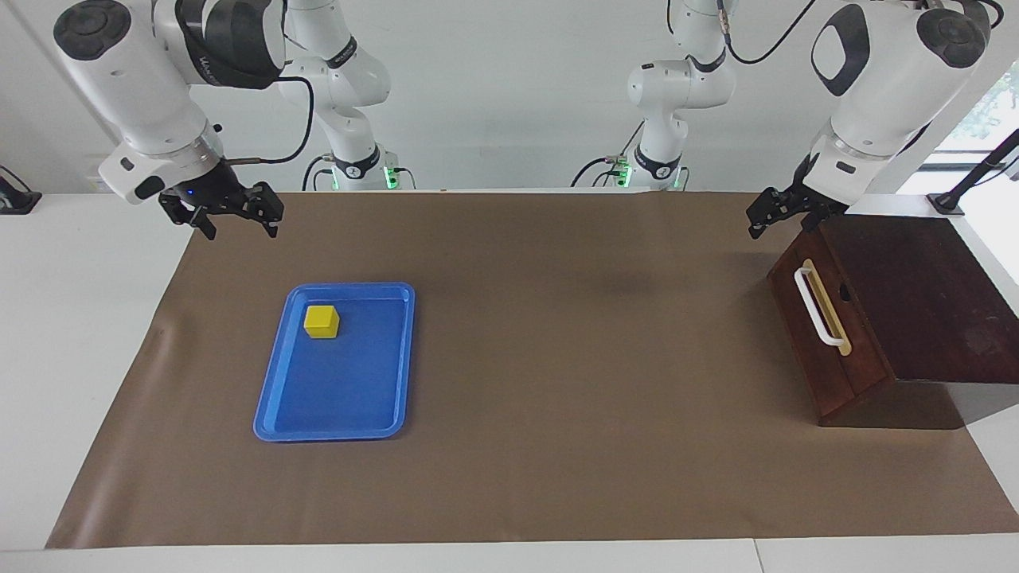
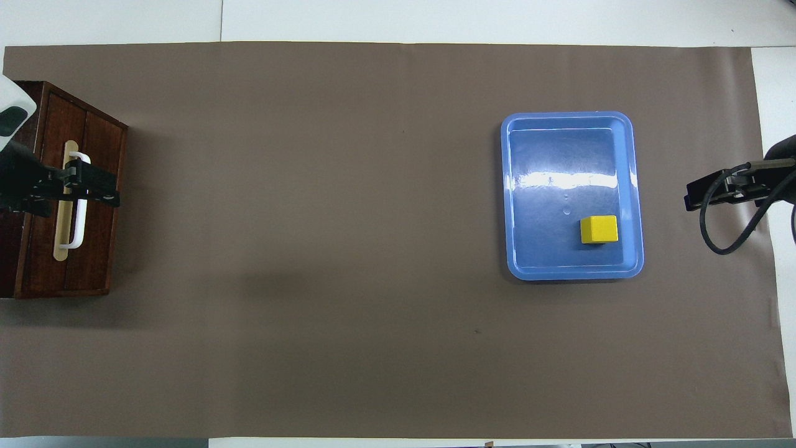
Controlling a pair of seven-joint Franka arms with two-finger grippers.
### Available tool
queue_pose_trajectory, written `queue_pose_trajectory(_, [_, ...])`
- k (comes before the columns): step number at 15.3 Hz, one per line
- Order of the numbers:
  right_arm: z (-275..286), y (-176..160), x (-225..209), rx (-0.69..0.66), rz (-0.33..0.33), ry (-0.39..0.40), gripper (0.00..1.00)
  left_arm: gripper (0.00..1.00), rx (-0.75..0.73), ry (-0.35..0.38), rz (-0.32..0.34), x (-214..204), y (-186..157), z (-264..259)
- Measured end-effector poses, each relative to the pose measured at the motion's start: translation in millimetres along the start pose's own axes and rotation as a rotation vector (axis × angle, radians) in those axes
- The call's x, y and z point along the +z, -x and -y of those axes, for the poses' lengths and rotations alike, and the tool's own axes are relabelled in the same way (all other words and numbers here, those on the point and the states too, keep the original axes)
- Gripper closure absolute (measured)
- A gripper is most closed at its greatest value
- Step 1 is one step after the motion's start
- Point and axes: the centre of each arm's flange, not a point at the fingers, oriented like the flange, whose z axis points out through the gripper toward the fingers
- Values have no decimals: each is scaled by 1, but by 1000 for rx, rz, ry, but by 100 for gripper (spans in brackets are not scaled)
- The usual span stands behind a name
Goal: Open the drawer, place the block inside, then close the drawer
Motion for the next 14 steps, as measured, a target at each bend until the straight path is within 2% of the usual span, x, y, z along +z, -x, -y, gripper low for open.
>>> queue_pose_trajectory(7, [-1,1,-3,2,-7,-2,0,0,0,0,0,0,0,0])
queue_pose_trajectory(9, [-4,-2,-6,45,-37,-14,2,0,0,0,0,0,0,0])
queue_pose_trajectory(11, [-6,-9,-1,263,-55,-41,4,0,3,0,0,0,0,1])
queue_pose_trajectory(14, [-7,-34,25,653,-48,-131,4,0,12,1,-6,0,-1,2])
